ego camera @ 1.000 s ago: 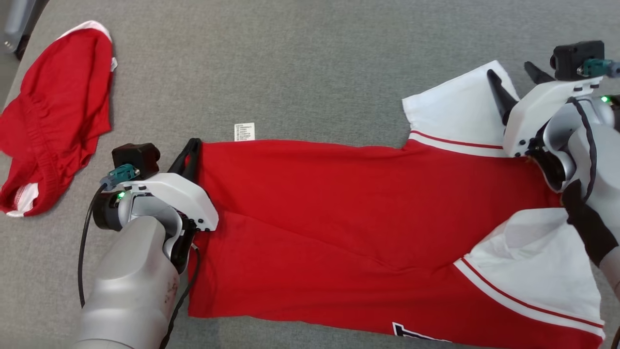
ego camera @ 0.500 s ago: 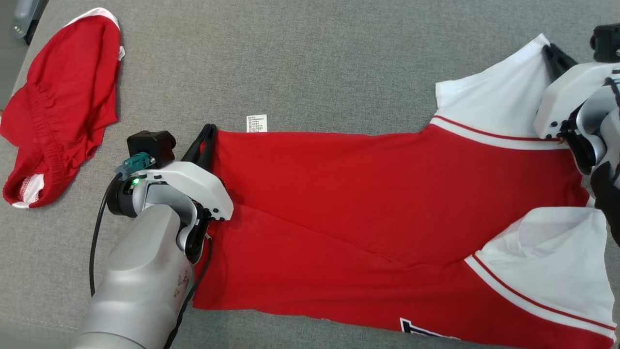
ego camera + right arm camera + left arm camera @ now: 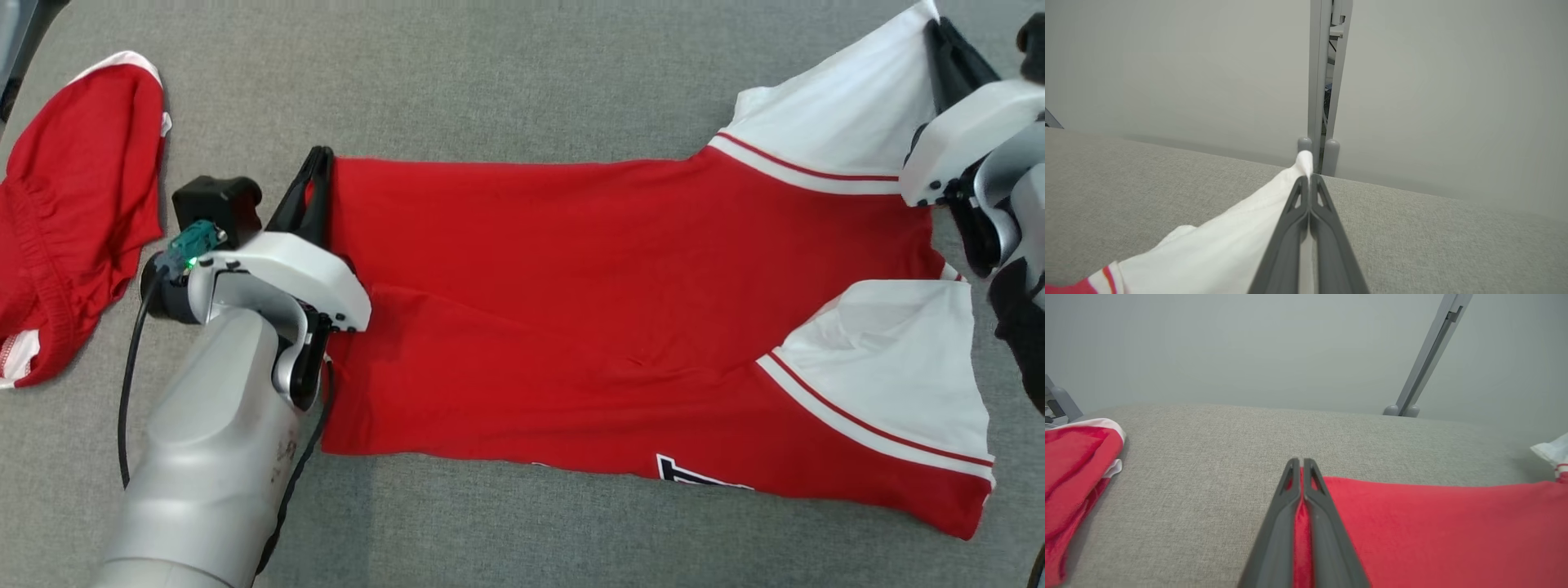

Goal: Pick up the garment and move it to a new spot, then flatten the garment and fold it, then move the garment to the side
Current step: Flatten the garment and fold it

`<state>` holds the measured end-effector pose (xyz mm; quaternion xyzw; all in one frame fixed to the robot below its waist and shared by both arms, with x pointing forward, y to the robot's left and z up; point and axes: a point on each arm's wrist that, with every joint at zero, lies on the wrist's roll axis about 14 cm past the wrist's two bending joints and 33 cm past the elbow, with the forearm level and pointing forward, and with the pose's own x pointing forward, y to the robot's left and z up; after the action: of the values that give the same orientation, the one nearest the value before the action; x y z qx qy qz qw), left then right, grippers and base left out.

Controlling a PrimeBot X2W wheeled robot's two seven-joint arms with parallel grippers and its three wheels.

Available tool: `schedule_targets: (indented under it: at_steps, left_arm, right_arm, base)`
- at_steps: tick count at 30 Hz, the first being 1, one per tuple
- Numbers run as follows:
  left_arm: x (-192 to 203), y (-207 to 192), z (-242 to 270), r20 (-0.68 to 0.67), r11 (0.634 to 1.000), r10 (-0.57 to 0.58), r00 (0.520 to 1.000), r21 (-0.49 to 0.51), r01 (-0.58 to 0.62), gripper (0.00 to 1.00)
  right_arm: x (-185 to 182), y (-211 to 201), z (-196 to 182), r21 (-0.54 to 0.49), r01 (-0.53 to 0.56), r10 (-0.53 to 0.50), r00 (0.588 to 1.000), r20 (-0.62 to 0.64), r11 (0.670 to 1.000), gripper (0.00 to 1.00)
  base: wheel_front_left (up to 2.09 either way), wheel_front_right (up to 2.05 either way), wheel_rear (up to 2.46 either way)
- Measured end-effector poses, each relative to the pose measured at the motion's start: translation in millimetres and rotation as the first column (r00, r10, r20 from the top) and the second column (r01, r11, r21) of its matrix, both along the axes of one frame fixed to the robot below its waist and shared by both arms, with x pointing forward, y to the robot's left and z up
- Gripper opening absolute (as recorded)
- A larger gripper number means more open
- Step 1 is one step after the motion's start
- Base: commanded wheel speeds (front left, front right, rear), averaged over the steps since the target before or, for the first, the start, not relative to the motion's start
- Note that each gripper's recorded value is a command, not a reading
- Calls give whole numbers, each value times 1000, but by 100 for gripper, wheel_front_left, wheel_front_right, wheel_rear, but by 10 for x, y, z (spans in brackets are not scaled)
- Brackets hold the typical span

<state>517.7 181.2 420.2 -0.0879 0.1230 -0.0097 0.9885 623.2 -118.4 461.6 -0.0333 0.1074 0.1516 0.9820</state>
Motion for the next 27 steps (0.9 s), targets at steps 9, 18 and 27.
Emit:
schedule_targets:
  at_steps: [9,18,27]
  left_arm:
    - [-400,14,-13,-2,1000,19,1000,-24,-19,0]
    - [-881,-68,-229,-69,999,10,998,-42,-13,0]
    - [-1269,-130,-420,-130,998,21,991,-62,-30,0]
  right_arm:
    - [-601,-237,134,153,50,-58,997,51,987,0]
    - [-1467,-388,-159,250,126,-123,992,-30,960,0]
    - [-2098,-473,-508,287,233,-199,969,-143,929,0]
  base:
    - [0,0,0]
    - [0,0,0]
    - [0,0,0]
